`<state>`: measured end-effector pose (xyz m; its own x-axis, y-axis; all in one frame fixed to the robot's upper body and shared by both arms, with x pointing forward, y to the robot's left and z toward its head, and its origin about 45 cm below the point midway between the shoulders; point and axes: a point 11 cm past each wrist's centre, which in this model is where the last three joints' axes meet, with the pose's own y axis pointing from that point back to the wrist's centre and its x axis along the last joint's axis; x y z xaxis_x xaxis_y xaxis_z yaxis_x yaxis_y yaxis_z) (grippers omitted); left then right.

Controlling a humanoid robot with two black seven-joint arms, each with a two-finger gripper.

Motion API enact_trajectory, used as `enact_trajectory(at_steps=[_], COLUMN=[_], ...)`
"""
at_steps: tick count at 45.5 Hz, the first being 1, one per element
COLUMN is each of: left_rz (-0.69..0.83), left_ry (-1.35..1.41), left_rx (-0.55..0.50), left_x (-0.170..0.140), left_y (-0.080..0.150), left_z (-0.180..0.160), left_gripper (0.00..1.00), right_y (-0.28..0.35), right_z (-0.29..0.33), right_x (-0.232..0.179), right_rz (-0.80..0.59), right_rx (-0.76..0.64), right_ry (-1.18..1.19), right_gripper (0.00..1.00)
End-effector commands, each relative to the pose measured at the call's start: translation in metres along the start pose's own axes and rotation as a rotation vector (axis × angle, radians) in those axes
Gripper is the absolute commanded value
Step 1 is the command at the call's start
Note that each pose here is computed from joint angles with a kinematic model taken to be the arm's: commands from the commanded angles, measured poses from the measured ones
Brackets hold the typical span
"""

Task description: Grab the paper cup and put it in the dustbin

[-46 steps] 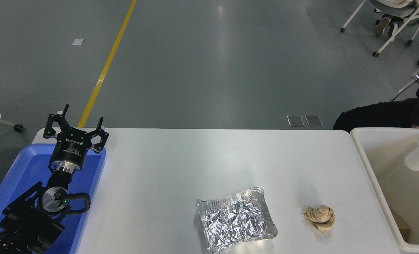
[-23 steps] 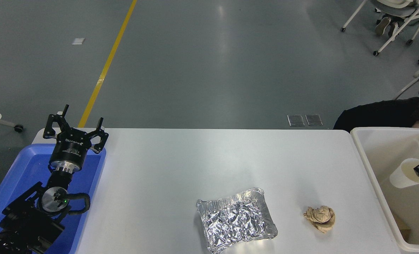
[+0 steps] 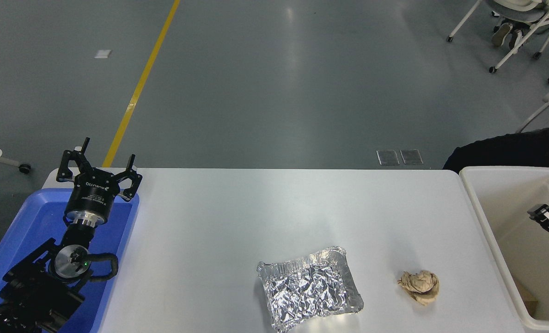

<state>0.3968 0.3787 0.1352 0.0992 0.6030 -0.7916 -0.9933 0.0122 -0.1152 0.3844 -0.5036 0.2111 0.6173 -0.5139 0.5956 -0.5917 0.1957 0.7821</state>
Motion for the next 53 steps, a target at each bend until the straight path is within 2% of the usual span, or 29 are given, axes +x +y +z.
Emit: enact_trajectory(at_steps=[1,8,13,27,35,53], left_rz=[-0.003,0.002,0.005,0.005,0.006,0.006], left_ry=[0.0,-0.001,-0.001,-0.001,-0.001,-0.002], left_rx=[0.001,0.002,-0.001,-0.002,-0.003,-0.002], left_x=[-0.001,0.001,0.001,0.001,0.001,0.001], left_y=[0.0,0.001,0.001,0.001,0.001,0.001], left_z=[0.0,0.0,0.0,0.0,0.0,0.0], left_gripper=[1.0,1.0,1.0,1.0,1.0,1.0], right_y=[0.105,0.169,0.199,0.251,0.266,0.259], right_z=[-0.08,-0.15,-0.189,-0.264,-0.287,-0.284], right_x=[0.024,-0.026,-0.048,-0.068,-0.082,-0.084], right_rz=[-0.248,-0.511,-0.613,-0.602,-0.603,-0.625], right_rx=[0.025,0.097,0.126,0.31,0.34,0.338], right_ry=[0.316,0.43,0.485,0.534,0.578,0.559], right_gripper=[1.0,1.0,1.0,1.0,1.0,1.0])
